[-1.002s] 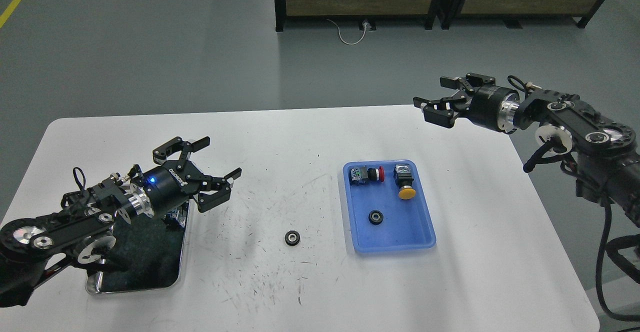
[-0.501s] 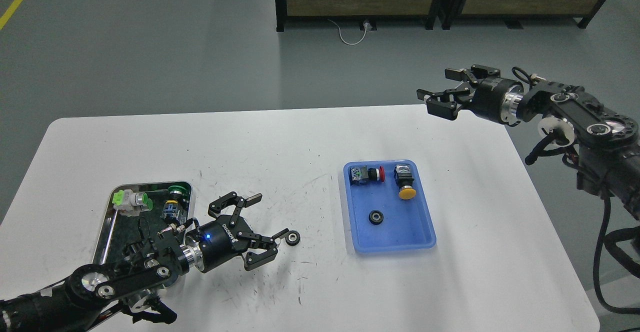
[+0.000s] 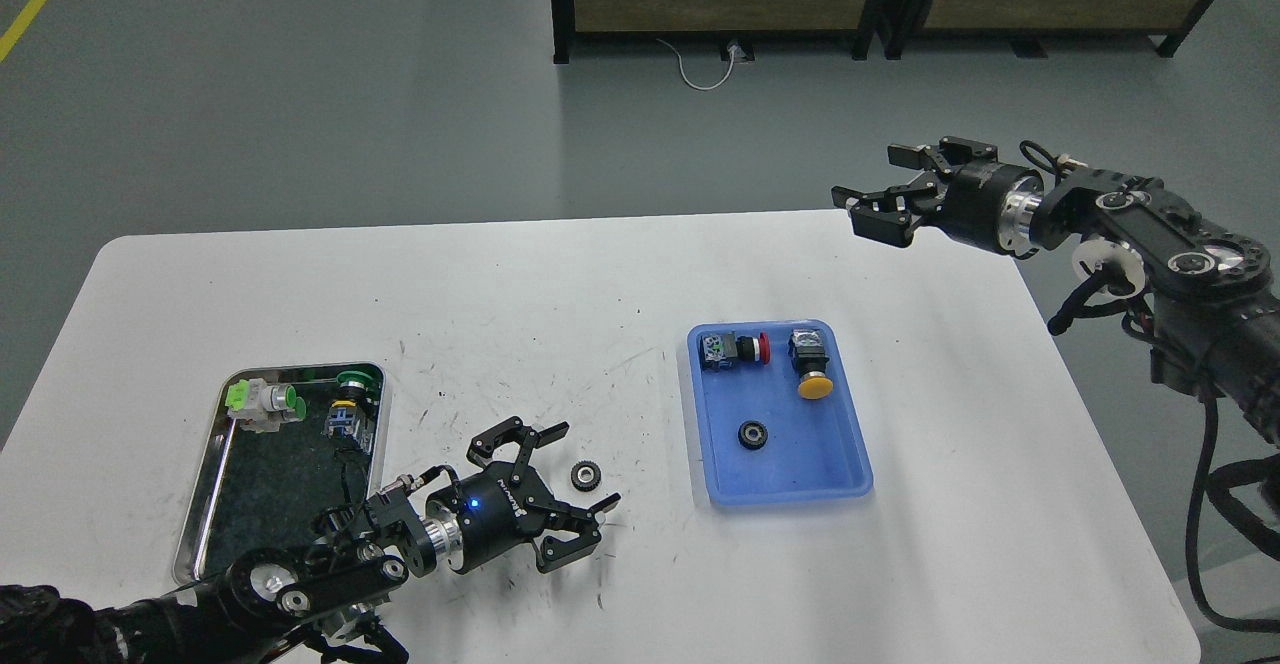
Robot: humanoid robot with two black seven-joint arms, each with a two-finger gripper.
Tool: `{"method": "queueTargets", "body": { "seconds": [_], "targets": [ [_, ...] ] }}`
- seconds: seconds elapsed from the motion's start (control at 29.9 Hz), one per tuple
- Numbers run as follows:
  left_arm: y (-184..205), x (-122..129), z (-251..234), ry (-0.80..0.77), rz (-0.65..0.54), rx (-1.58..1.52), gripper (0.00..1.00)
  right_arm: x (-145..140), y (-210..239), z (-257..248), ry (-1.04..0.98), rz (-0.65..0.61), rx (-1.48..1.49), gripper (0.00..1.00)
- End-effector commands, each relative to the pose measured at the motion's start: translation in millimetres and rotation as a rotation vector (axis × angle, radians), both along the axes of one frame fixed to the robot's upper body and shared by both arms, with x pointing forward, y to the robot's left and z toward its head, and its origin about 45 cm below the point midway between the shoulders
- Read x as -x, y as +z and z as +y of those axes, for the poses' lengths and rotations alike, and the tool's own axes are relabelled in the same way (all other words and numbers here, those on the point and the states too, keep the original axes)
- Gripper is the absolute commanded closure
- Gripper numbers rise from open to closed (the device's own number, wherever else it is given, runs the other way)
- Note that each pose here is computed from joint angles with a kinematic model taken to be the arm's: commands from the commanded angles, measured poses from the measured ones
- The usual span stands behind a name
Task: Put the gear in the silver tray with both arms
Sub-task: 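Reach the left gripper to the black gear on the table and grasp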
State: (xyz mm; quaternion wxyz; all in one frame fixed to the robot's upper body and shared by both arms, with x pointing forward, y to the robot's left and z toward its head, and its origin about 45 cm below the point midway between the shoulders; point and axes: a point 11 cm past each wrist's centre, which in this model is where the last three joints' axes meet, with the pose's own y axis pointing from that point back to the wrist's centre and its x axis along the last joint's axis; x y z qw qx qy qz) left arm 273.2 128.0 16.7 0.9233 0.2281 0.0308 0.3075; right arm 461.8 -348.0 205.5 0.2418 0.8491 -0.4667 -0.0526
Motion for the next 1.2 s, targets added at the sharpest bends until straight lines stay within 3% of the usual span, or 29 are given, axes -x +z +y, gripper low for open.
{"method": "queueTargets", "body": {
  "seconds": [0.0,0.27,0.5,1.17],
  "targets": [
    [-2.2,-1.4,0.8,0.005,-0.003,-0.008,0.0,0.7,-1.1,-0.4,-0.001,0.002,0.0,0.09],
    [-5.2,-2.6,6.7,0.016,-0.002,-0.023,0.0,1.0,-2.1,0.2,0.0,0.004,-0.001,0.09],
    [-5.3,-2.4,6.6,0.013,-0.001,-0.025,0.11,1.5,-2.9,0.0,0.0,0.006,0.0,0.09],
    [-8.0,1.8,6.8,-0.013,0.005,-0.041,0.3,3.3,-6.6,0.4,0.007,0.015,0.013,0.09]
  ]
}}
